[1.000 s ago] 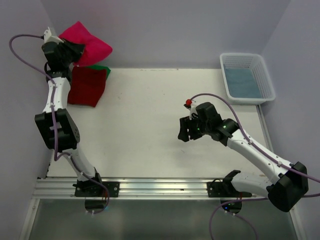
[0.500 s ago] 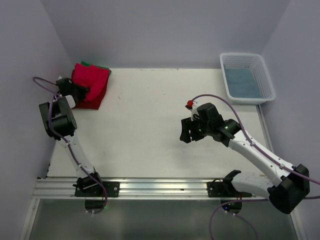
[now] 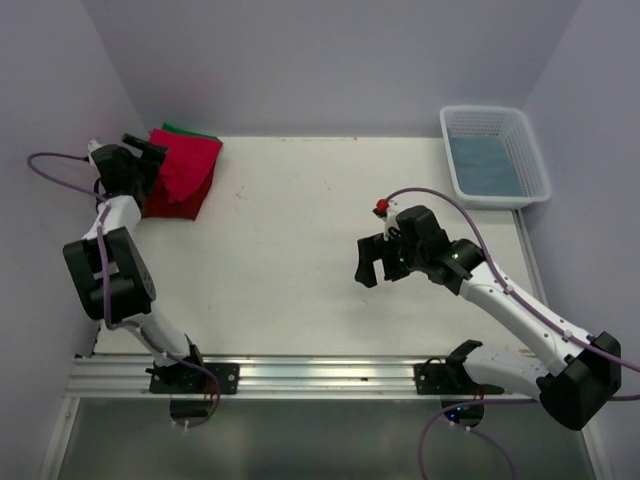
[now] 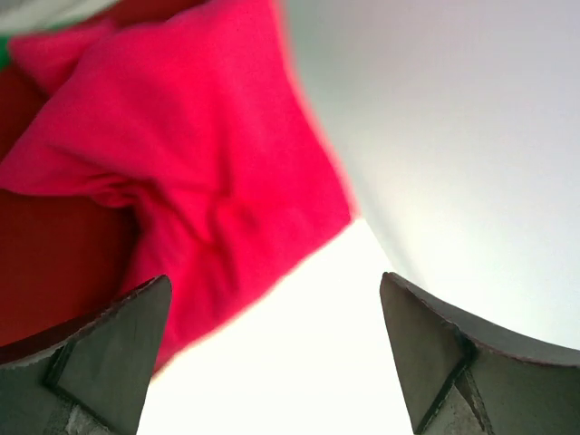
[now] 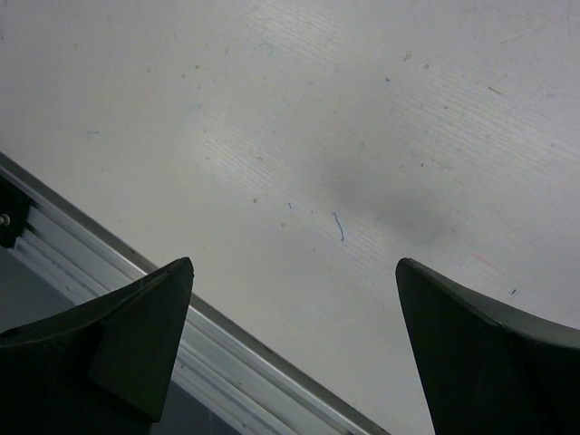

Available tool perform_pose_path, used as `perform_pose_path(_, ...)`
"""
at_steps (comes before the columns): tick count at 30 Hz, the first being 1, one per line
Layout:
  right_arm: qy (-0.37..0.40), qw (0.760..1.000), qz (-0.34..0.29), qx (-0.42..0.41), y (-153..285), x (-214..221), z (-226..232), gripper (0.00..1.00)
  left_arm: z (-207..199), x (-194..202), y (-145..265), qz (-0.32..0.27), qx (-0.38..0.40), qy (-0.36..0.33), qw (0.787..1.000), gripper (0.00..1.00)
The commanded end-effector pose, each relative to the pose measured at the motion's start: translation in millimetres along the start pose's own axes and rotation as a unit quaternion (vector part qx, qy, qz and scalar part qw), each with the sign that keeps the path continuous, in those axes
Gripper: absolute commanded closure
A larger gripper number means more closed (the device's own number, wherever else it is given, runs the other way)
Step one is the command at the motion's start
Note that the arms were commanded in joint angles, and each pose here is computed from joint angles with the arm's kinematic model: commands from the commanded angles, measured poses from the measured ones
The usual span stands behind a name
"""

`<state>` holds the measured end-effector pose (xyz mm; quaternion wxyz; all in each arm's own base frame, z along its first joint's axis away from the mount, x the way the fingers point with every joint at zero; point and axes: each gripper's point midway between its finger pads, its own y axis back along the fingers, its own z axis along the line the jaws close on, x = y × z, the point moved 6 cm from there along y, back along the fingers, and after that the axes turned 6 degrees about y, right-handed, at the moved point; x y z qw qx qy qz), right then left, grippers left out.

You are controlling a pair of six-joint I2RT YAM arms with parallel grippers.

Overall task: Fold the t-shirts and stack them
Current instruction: Put the neatly folded tshirt into the corner of the board with the left arm

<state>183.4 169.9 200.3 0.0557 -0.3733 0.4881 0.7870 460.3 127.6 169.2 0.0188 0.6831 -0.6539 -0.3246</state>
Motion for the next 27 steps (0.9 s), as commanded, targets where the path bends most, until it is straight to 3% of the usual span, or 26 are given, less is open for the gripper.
perform_pose_path(1,0.002,0.998,-0.055,0.017,15,-25,0,0.01,-51,-18,62,-0.034,0.073,-0.037,0.996,0.00)
perform_pose_path(4,-0.003,0.996,-0.069,0.049,20,-32,-5,0.01,-75,-6,121,-0.033,0.122,-0.084,0.988,0.00)
perform_pose_path(7,-0.013,0.990,-0.090,0.103,28,-37,-17,0.01,-69,22,153,-0.008,0.138,-0.134,0.981,0.00)
perform_pose_path(11,-0.025,0.976,-0.139,0.168,47,-48,-29,0.01,-82,72,213,0.031,0.193,-0.244,0.950,0.00)
perform_pose_path(14,-0.030,0.962,-0.178,0.204,64,-56,-36,0.01,-74,100,239,0.083,0.221,-0.289,0.928,0.00)
perform_pose_path(19,-0.013,0.953,-0.218,0.208,80,-64,-36,0.01,-62,126,269,0.126,0.243,-0.324,0.906,0.00)
perform_pose_path(27,0.002,0.953,-0.232,0.197,92,-70,-31,0.01,-50,148,281,0.174,0.284,-0.333,0.882,0.00)
